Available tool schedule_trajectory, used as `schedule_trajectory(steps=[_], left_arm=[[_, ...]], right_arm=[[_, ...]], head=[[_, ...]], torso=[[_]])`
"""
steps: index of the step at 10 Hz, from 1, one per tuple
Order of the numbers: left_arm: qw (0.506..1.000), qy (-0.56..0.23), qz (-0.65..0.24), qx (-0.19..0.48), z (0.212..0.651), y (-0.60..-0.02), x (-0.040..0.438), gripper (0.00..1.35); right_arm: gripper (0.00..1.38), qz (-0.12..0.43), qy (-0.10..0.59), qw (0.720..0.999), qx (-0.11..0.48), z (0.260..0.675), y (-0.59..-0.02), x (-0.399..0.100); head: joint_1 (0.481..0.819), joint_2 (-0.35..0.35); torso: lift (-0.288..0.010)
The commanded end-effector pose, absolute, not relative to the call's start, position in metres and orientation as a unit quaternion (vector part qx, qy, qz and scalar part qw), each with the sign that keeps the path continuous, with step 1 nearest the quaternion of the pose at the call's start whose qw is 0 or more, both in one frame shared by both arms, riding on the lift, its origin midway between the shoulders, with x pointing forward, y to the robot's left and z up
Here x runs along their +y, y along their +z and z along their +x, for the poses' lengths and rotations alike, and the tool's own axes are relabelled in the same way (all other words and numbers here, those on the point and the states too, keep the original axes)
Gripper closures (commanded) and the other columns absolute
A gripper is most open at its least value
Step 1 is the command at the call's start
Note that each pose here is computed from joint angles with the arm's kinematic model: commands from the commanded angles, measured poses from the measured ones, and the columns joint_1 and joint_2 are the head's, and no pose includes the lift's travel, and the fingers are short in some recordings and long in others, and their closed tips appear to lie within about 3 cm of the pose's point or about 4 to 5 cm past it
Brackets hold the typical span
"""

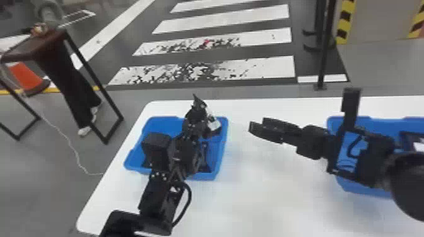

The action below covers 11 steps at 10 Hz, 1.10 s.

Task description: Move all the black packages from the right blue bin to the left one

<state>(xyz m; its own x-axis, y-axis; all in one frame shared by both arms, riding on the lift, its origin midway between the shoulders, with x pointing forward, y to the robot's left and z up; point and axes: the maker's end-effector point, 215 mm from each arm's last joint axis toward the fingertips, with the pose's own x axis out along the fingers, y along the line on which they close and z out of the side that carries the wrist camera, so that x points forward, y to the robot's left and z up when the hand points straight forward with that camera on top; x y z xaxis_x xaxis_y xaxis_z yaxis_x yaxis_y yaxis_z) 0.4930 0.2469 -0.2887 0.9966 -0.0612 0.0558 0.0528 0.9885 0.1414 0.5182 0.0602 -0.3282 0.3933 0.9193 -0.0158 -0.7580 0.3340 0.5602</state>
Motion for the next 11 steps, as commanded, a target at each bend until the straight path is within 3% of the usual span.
schedule_trajectory(steps=[1,2,3,4,5,6,8,11], left_arm=[[0.989,0.021,0.141,-0.027,0.501,-0.302,0.291,1.21],[0.984,0.039,0.169,-0.027,0.503,-0.31,0.309,1.21],[0.988,0.047,0.143,-0.016,0.501,-0.328,0.317,1.0],[0.992,0.049,0.116,-0.017,0.495,-0.334,0.318,0.44],[0.993,0.048,0.101,-0.032,0.49,-0.328,0.317,0.05],[0.995,0.041,0.08,-0.045,0.484,-0.325,0.308,0.08],[0.997,0.029,0.042,-0.061,0.475,-0.321,0.296,0.14],[0.997,0.011,0.024,-0.072,0.472,-0.317,0.286,0.14]], right_arm=[[0.14,0.242,0.497,0.817,0.163,0.535,-0.334,0.033],[0.14,0.238,0.479,0.83,0.158,0.545,-0.336,0.013],[0.14,0.211,0.452,0.853,0.152,0.558,-0.336,-0.015],[0.14,0.198,0.418,0.873,0.154,0.561,-0.338,-0.042],[0.14,0.175,0.366,0.901,0.154,0.56,-0.339,-0.075],[0.15,0.147,0.301,0.928,0.166,0.553,-0.342,-0.114],[0.15,0.114,0.202,0.955,0.187,0.526,-0.343,-0.15],[0.2,0.062,0.071,0.952,0.29,0.543,-0.408,-0.223]], head=[[0.695,0.319],[0.695,0.331],[0.695,0.334],[0.695,0.321],[0.695,0.309],[0.695,0.281],[0.695,0.194],[0.695,0.128]], torso=[[-0.14],[-0.14],[-0.14],[-0.14],[-0.14],[-0.14],[-0.14],[-0.14]])
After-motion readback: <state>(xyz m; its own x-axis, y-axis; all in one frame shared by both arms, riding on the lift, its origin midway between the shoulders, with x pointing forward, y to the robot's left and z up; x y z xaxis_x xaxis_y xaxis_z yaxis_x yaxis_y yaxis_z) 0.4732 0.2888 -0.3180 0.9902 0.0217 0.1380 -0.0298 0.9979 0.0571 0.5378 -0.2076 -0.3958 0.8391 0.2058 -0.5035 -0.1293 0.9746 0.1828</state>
